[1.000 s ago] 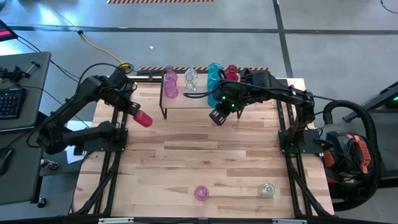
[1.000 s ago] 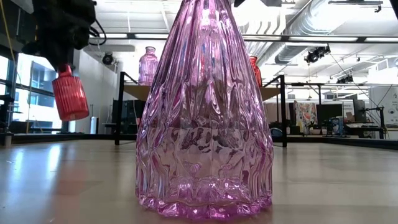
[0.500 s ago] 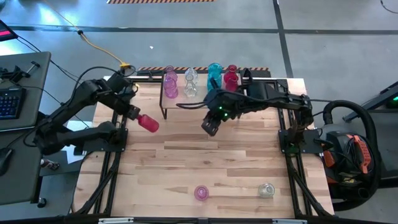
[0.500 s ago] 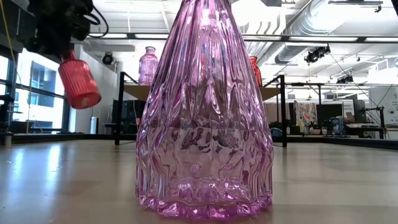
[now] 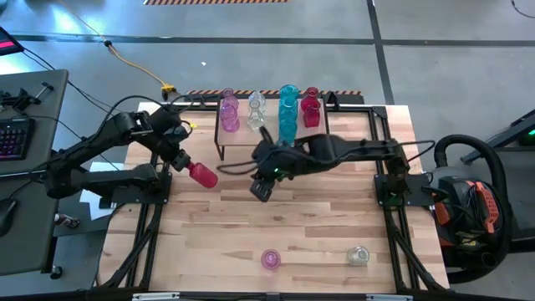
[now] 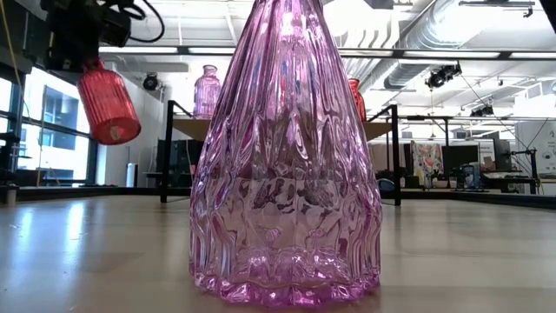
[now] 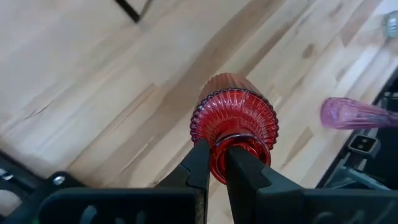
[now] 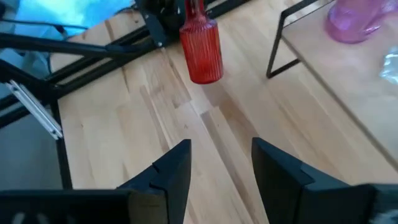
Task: Sort vases onto shelf
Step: Put the red vase on the shelf aligned with the other red vases
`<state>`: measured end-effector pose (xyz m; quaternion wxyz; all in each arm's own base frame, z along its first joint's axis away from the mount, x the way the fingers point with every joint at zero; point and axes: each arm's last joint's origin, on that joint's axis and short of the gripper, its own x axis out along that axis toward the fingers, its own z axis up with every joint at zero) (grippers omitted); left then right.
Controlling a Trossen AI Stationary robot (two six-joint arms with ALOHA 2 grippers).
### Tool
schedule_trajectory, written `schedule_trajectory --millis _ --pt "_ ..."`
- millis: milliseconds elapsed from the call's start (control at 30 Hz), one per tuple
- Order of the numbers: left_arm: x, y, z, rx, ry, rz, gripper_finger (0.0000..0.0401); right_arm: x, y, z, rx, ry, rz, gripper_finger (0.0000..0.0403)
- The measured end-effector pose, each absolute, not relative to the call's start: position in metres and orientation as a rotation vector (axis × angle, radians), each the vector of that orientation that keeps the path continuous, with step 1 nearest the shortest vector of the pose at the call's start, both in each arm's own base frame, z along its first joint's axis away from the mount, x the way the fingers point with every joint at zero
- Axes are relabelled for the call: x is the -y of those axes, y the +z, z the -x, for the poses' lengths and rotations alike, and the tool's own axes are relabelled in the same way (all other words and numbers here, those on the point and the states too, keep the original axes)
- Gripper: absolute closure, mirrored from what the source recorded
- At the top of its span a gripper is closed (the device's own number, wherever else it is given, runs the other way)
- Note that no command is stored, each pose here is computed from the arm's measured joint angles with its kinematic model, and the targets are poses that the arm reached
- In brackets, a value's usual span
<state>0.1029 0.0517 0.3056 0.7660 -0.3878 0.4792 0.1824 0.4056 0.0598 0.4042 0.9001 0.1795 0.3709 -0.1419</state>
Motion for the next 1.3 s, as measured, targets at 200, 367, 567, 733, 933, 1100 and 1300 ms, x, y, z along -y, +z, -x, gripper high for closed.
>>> schedule_trajectory --millis 200,367,567,733,933,1100,1300 --pt "-0.044 0.309 -0.115 -0.983 0.329 0.822 0.0382 -0.074 0.384 -0.425 -0.774 -0.271 -0.349 0.0253" --pt "-0.036 0.313 -0.125 -0.933 0.260 0.811 0.0382 -0.077 0.370 -0.443 -0.748 -0.236 -0.342 0.0253" --pt "-0.028 0.319 -0.136 -0.865 0.191 0.813 0.0382 -0.077 0.359 -0.460 -0.720 -0.176 -0.336 0.0253" --pt "-0.021 0.319 -0.143 -0.869 0.155 0.804 0.0382 -0.076 0.357 -0.469 -0.663 -0.142 -0.304 0.0253" --pt "-0.014 0.317 -0.152 -0.891 0.132 0.785 0.0382 -0.077 0.360 -0.471 -0.622 -0.118 -0.056 0.0253" --pt "-0.011 0.315 -0.158 -0.903 0.133 0.771 0.0380 -0.082 0.363 -0.472 -0.597 -0.088 0.116 0.0253" --pt "-0.011 0.314 -0.163 -0.882 0.172 0.765 0.0380 -0.073 0.363 -0.474 -0.585 -0.102 -0.034 0.0253"
